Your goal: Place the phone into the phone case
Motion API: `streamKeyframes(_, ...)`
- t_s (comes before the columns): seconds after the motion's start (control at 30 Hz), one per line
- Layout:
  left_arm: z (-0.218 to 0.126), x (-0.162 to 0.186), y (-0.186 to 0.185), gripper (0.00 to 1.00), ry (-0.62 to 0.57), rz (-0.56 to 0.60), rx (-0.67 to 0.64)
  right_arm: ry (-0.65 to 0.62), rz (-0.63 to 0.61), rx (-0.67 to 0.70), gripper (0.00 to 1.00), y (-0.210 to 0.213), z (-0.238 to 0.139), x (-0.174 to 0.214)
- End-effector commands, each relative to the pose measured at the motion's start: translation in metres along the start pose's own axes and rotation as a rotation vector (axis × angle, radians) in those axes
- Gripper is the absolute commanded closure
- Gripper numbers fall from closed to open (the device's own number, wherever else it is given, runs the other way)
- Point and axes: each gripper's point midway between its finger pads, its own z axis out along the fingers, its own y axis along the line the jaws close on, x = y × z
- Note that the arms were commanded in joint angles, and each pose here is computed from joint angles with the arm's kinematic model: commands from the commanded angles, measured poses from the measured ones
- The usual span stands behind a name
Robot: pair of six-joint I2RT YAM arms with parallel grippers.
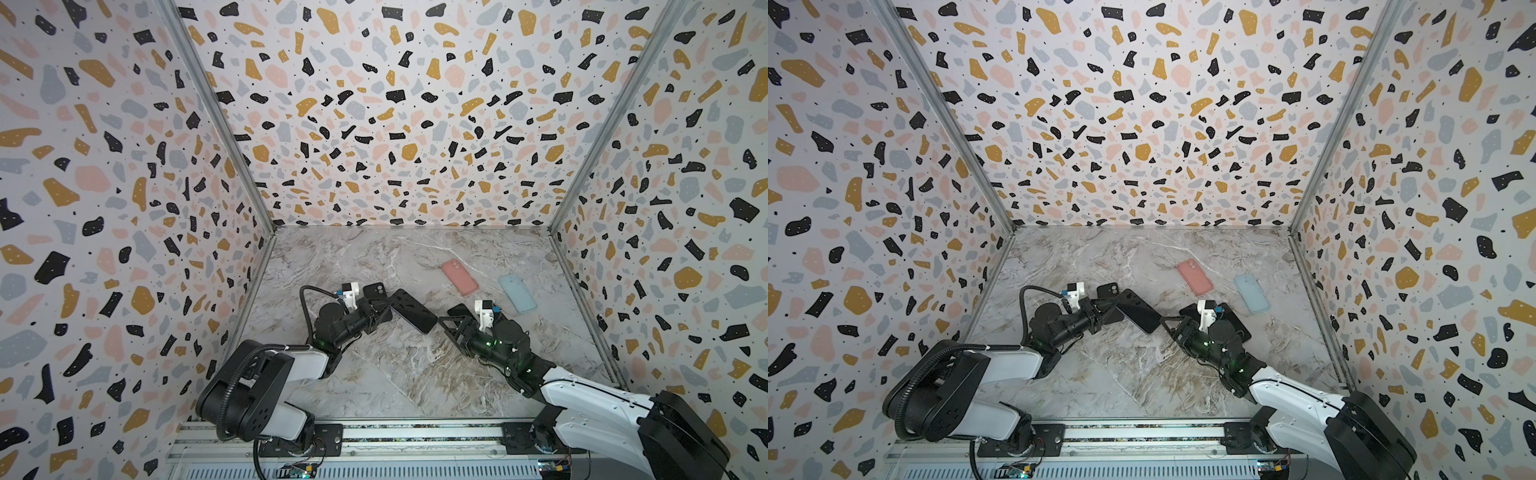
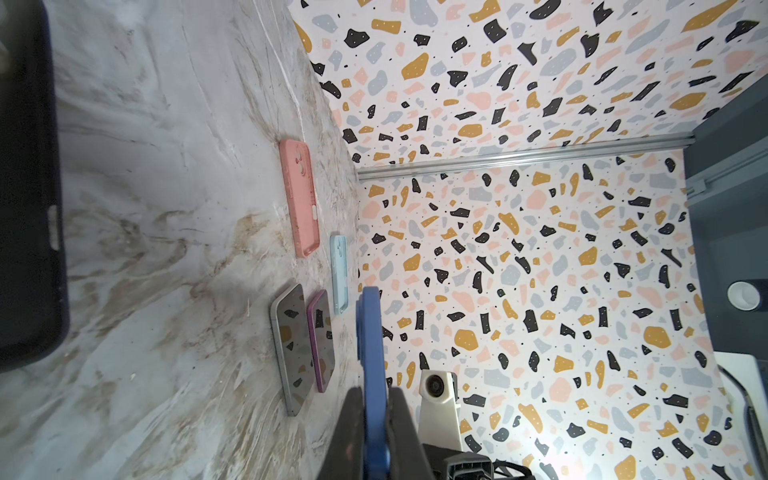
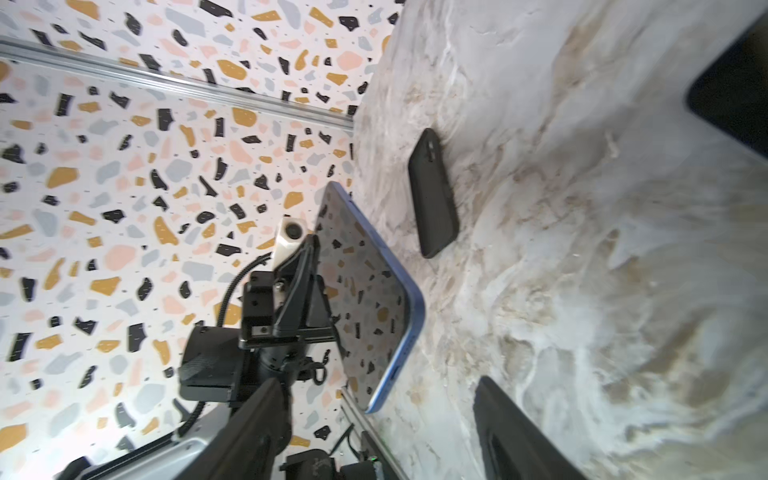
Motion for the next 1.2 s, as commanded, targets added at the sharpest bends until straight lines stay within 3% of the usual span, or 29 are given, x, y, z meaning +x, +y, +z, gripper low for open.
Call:
streamKeyframes(0.0, -0.001, -0.006, -0.047, 1.00, -0.033, 0.035, 0.159, 0.008, 0.071, -0.130, 0.31, 0.027, 0.001, -0.001)
streamKeyframes(0.3, 0.004, -0.002, -0.054, 1.00, -0.018, 0.019, 0.189, 0.028, 0.103, -0.201, 0.55, 0.031, 0.012, 0.001)
streamKeyframes(0.57, 0.008, 0.005, -0.053, 1.00, 0.000, 0.010, 0.192, 0.031, 0.101, -0.221, 0.84, 0.033, 0.015, 0.001)
streamKeyframes(0.87, 0.011, 0.013, -0.041, 1.00, 0.037, 0.068, 0.136, 0.022, 0.098, -0.212, 1.00, 0.031, 0.012, -0.001)
streamKeyframes(0.9, 0.012, 0.013, -0.037, 0.95, 0.039, 0.084, 0.111, 0.021, 0.098, -0.206, 1.00, 0.030, 0.012, -0.001)
streamKeyframes(1.03, 0.016, 0.010, -0.022, 0.37, 0.076, 0.209, -0.008, 0.018, 0.095, -0.184, 1.00, 0.026, 0.010, -0.002)
streamKeyframes(1.17, 0.016, -0.014, 0.012, 0.23, 0.097, 0.379, -0.271, 0.020, 0.075, -0.150, 1.00, 0.021, 0.010, -0.002)
